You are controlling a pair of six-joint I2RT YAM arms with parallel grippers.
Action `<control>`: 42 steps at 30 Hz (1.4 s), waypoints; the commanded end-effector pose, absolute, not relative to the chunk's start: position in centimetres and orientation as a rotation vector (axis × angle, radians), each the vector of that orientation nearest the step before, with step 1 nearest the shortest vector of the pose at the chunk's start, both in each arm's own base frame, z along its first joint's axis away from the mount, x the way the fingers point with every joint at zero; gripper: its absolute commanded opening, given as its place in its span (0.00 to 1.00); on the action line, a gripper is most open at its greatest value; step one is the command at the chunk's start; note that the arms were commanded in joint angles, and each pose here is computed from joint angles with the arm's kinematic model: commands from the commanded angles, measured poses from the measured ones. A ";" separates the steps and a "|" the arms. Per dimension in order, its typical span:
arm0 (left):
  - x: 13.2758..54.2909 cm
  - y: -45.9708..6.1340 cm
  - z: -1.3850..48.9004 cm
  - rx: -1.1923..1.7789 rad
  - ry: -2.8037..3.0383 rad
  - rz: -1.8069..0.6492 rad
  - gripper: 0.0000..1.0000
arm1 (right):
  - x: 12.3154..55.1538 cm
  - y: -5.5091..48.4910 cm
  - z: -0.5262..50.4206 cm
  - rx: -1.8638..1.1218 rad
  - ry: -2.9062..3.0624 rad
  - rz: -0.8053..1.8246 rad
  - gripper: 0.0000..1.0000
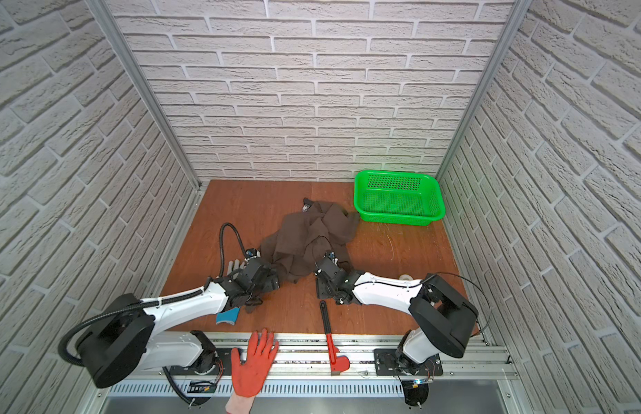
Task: Fold and stack the trousers
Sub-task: Flatten out the trousers at the center of the table.
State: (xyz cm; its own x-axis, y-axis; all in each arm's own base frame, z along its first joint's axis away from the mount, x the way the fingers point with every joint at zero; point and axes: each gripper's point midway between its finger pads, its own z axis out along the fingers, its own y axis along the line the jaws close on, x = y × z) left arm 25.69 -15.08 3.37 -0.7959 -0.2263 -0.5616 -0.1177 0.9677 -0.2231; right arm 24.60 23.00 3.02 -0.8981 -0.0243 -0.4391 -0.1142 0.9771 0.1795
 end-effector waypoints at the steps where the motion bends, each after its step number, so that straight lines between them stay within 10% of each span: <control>1: 26.3 -15.4 3.4 -0.268 2.482 -0.283 0.50 | 26.1 24.1 5.1 -0.110 2.597 0.306 0.27; 5: 26.5 -14.0 5.5 -0.271 2.455 -0.249 0.00 | 26.4 21.8 9.7 -0.114 2.494 0.224 0.06; 21: 26.0 0.2 32.1 -0.364 1.875 0.138 0.00 | 23.9 7.3 33.7 0.120 1.916 -0.027 0.06; 42: 16.8 11.0 50.0 -0.632 1.430 0.537 0.00 | 15.6 -6.3 50.3 0.457 1.460 -0.040 0.06</control>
State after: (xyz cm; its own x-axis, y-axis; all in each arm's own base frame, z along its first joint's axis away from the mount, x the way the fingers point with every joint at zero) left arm 18.36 9.47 47.13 0.0247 -0.0811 -0.9964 -0.6016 0.7948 -0.0796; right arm 16.14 -5.07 47.68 0.0587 0.2173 -0.9743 0.2618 0.9385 0.2251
